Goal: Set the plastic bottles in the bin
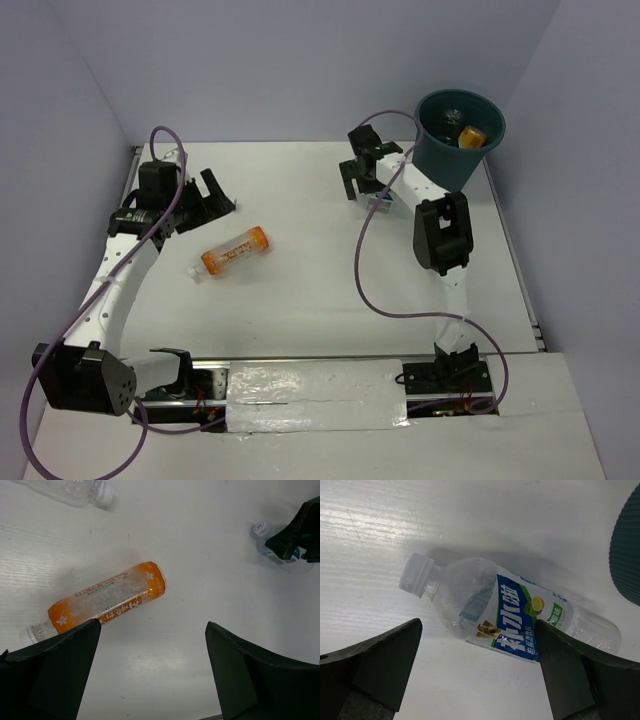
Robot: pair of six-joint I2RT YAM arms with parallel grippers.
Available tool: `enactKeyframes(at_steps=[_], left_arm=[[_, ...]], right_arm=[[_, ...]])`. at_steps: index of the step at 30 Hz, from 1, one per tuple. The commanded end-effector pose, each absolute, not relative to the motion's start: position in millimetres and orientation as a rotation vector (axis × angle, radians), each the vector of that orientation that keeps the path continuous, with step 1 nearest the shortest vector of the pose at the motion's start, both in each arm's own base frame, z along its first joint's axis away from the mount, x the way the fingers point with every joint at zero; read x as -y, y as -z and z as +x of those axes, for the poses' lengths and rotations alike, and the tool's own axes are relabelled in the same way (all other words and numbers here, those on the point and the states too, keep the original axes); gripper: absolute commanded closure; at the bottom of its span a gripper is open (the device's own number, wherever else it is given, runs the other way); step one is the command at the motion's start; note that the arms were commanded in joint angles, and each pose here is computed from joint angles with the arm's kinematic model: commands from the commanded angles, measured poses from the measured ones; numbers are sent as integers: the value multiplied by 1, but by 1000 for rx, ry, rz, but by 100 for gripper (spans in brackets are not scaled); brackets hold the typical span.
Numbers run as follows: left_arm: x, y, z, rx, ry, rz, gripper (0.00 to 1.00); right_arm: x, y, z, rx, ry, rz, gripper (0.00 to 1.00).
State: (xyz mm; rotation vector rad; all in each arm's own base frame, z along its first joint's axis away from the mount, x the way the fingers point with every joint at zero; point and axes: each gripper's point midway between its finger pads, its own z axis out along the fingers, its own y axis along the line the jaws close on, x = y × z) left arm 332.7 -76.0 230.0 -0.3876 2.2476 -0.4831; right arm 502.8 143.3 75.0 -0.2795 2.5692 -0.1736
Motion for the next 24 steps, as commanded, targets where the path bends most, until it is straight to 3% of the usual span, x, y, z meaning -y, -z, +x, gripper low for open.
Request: enactKeyframes(at_steps=[1,15,24], left_arm=[[76,-242,337,-2194,499,-369,1],[76,-244,336,-2192,498,-360,1],[72,-247,330,-2184,466,-347,1]], right_arm=[[-159,-82,493,-2564,60,-267,0],[-256,-131,429,-2549,-290,-550,0],[-246,-185,456,-2390,-186,-492,0]])
